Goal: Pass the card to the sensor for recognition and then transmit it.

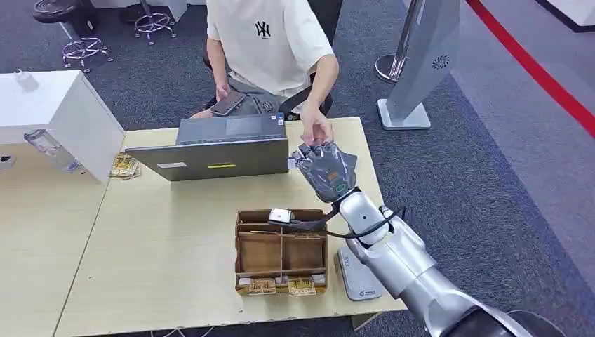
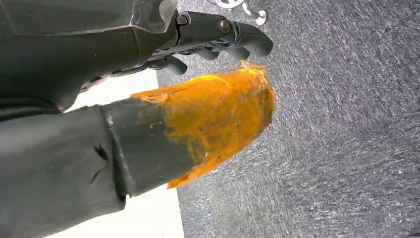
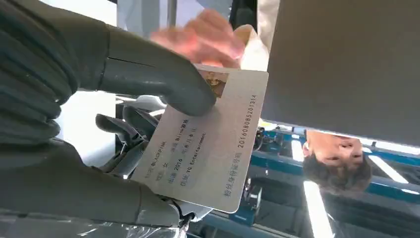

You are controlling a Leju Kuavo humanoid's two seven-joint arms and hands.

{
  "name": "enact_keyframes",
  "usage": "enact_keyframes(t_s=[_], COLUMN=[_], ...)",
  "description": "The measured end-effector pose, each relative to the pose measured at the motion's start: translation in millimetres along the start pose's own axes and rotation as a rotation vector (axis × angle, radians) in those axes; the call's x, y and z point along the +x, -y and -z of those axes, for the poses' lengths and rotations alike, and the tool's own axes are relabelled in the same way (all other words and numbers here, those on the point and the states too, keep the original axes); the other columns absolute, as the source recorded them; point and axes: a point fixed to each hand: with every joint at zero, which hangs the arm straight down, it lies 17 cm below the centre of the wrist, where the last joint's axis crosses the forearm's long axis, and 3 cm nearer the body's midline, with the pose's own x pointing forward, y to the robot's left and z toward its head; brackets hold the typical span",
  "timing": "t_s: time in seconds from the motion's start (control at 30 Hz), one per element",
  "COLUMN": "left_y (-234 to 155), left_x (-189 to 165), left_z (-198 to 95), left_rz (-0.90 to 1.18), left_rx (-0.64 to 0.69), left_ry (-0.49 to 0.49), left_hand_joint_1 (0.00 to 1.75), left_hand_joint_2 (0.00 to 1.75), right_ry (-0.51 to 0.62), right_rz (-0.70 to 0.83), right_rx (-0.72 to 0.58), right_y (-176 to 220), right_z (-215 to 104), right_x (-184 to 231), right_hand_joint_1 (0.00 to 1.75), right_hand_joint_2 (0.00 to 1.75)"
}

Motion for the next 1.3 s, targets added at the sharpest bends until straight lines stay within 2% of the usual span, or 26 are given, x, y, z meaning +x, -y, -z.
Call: enact_keyframes(t_s=[0.23,0.37,0.4,0.53,0.6,0.77,0.87,1.03,1.3], left_y=[0.1,0.3,0.5,2.0,3.9,7.4,9.3,10.9,12.4], left_x=[-0.1,0.1,0.3,0.7,1.5,1.4,0.5,1.8,1.2], left_z=[0.0,0.0,-0.1,0.0,-0.2,-0.5,-0.5,-0.7,-0.8], left_rz=[-0.003,-0.008,-0.01,-0.037,-0.051,-0.093,-0.109,-0.131,-0.157], left_rx=[0.0,0.0,-0.001,0.0,-0.002,-0.007,-0.007,-0.01,-0.014], left_ry=[0.0,0.0,0.0,0.003,0.008,0.005,0.005,0.009,0.007], left_hand_joint_1=[0.0,0.0,0.0,0.0,0.0,0.0,0.0,0.0,0.0], left_hand_joint_2=[0.0,0.0,0.0,0.0,0.0,0.0,0.0,0.0,0.0], right_ry=[-0.009,-0.045,-0.068,-0.294,-0.371,-0.443,-0.465,-0.485,-0.518], right_rz=[0.07,0.215,0.265,0.602,0.756,1.042,1.159,1.228,1.176], right_rx=[-0.011,-0.065,-0.087,-0.198,-0.23,-0.31,-0.359,-0.392,-0.337], right_y=[3.1,16.3,20.4,32.9,37.2,57.9,69.2,77.4,65.4], right_z=[-12.4,-18.7,-20.2,-33.3,-39.2,-50.5,-61.0,-75.5,-91.7], right_x=[4.9,5.4,2.4,-26.0,-32.4,-38.3,-42.1,-45.6,-48.8], right_hand_joint_1=[1.75,1.75,1.75,1.75,1.75,1.75,1.75,1.75,1.75], right_hand_joint_2=[1.75,1.75,1.75,1.75,1.75,1.75,1.75,1.75,1.75])
